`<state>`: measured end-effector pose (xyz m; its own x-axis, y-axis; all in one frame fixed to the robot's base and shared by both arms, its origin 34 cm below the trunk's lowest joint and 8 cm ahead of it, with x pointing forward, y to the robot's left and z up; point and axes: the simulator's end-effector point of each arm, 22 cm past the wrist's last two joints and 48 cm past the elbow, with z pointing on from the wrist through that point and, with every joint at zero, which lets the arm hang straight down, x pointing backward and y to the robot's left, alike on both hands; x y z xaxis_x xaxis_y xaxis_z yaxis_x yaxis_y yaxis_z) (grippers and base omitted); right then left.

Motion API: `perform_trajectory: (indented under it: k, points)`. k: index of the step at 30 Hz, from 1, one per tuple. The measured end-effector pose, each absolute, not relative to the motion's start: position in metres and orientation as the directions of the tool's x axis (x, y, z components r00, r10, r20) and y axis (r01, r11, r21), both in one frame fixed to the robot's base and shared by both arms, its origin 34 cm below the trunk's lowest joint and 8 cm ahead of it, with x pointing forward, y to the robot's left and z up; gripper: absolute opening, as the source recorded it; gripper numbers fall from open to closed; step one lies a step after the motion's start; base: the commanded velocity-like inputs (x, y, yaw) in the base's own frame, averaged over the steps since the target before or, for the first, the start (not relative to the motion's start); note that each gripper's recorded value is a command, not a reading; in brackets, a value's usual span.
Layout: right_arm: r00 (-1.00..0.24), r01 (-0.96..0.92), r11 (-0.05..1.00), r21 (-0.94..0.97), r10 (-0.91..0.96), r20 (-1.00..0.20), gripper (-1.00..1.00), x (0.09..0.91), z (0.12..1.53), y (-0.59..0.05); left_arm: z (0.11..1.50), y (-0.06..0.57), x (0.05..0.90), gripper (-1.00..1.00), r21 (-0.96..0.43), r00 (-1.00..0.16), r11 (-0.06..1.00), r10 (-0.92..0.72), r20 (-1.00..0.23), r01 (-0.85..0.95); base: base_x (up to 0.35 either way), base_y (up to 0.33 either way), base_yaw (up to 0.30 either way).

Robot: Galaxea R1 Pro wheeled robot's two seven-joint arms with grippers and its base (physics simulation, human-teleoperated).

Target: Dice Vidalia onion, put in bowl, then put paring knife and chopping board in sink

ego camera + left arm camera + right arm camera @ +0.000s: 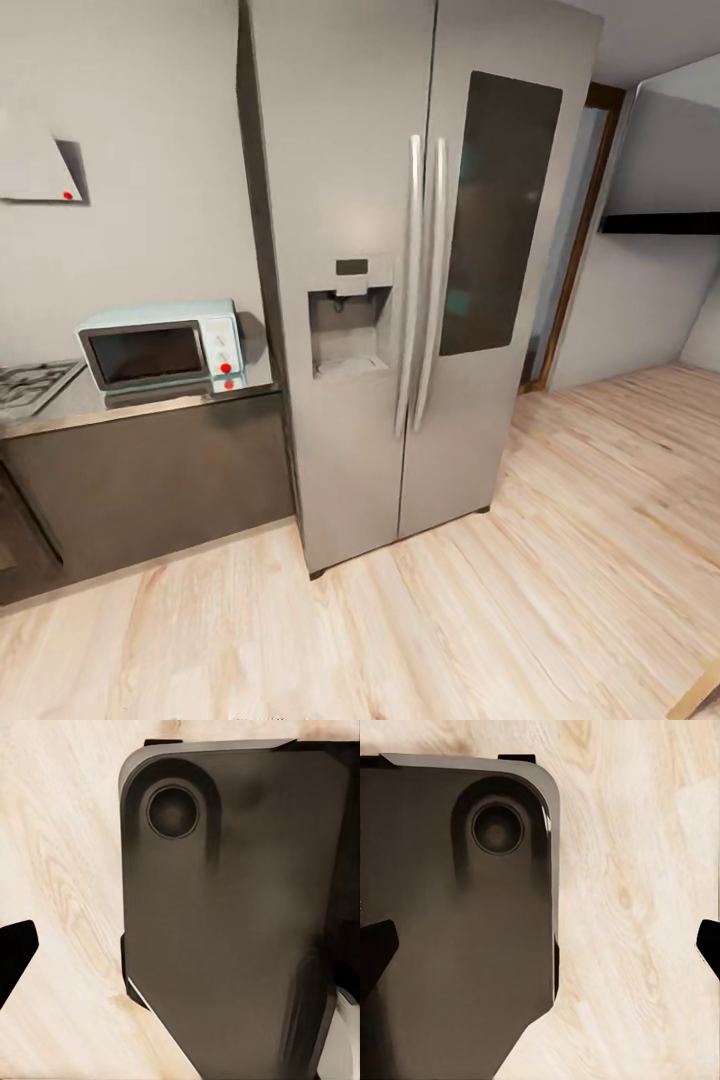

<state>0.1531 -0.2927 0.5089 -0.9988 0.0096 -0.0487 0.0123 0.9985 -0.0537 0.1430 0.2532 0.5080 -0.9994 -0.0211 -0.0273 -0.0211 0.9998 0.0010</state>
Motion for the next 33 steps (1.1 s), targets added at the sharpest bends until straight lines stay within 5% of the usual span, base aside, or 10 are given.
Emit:
perform_trajectory:
  k: [33]
  points:
    - [-0.999, 0.012, 0.998, -0.054, 0.009, -0.048, 1.0, 0.148, 0.552, -0.293, 0.551, 0.248, 0.137, 1.0, -0.005, -0.999, 1.0, -0.022, -0.026, -0.022, 0.0, 0.0, 0.295]
